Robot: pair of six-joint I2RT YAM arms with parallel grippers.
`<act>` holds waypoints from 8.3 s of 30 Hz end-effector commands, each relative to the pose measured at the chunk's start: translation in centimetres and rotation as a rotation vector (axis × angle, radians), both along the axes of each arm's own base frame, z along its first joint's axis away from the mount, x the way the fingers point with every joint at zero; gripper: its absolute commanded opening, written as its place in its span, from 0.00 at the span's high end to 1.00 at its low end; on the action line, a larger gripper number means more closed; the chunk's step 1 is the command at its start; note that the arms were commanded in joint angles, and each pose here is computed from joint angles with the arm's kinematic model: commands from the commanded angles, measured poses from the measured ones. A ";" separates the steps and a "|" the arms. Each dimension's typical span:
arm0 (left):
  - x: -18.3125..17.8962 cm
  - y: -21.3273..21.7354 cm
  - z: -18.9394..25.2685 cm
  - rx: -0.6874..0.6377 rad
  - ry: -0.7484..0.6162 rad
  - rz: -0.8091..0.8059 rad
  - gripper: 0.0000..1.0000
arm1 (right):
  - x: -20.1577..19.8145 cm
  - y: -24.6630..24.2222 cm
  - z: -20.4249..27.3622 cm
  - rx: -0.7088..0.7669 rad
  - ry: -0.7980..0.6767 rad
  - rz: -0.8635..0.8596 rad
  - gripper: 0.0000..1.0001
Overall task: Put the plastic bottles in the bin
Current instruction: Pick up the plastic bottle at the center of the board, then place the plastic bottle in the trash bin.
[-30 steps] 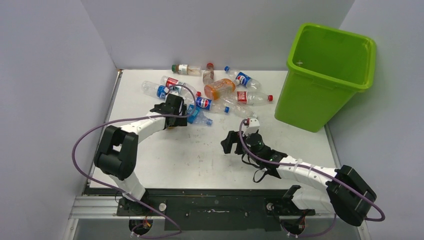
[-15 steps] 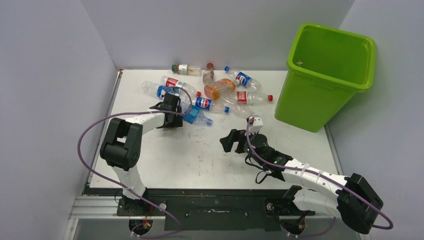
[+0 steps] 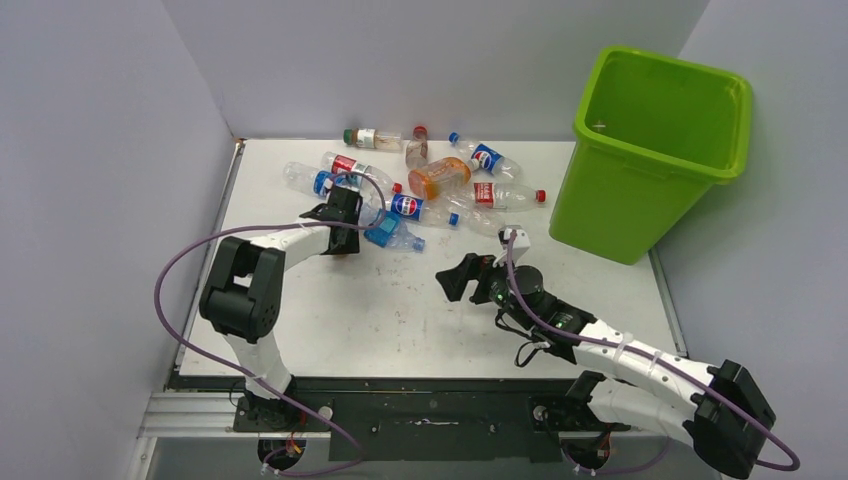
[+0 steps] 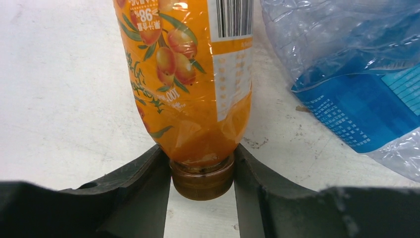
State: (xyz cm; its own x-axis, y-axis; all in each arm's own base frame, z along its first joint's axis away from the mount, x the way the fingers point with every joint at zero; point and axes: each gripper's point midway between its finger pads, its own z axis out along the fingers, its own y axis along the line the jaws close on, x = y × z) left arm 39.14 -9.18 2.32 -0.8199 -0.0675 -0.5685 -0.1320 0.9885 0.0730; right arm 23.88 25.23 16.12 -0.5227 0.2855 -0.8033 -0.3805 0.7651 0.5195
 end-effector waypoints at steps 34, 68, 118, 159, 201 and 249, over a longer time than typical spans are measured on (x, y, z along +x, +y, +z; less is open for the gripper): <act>-20.5 -17.0 21.2 0.832 -1.232 -1.478 1.00 | -9.2 0.8 13.6 -0.194 -0.078 0.593 0.10; -23.2 -18.6 20.2 0.996 -1.217 -1.615 1.00 | -9.8 5.2 0.9 -0.314 0.258 0.819 0.19; -26.3 -22.4 35.0 -1.219 -0.800 -1.326 0.04 | -5.5 1.9 24.0 0.757 -0.596 0.296 0.95; -23.9 -22.5 33.1 -1.047 -0.863 -1.256 0.82 | -4.7 3.9 22.6 0.595 -0.525 0.322 0.23; -20.3 -19.7 32.0 -0.783 -1.034 -1.008 0.04 | 3.0 -8.1 35.3 -0.136 -0.647 -0.333 0.95; -18.6 -17.8 30.7 -0.579 -1.066 -0.840 0.04 | 18.9 -39.2 34.0 -0.164 -0.614 -1.475 0.62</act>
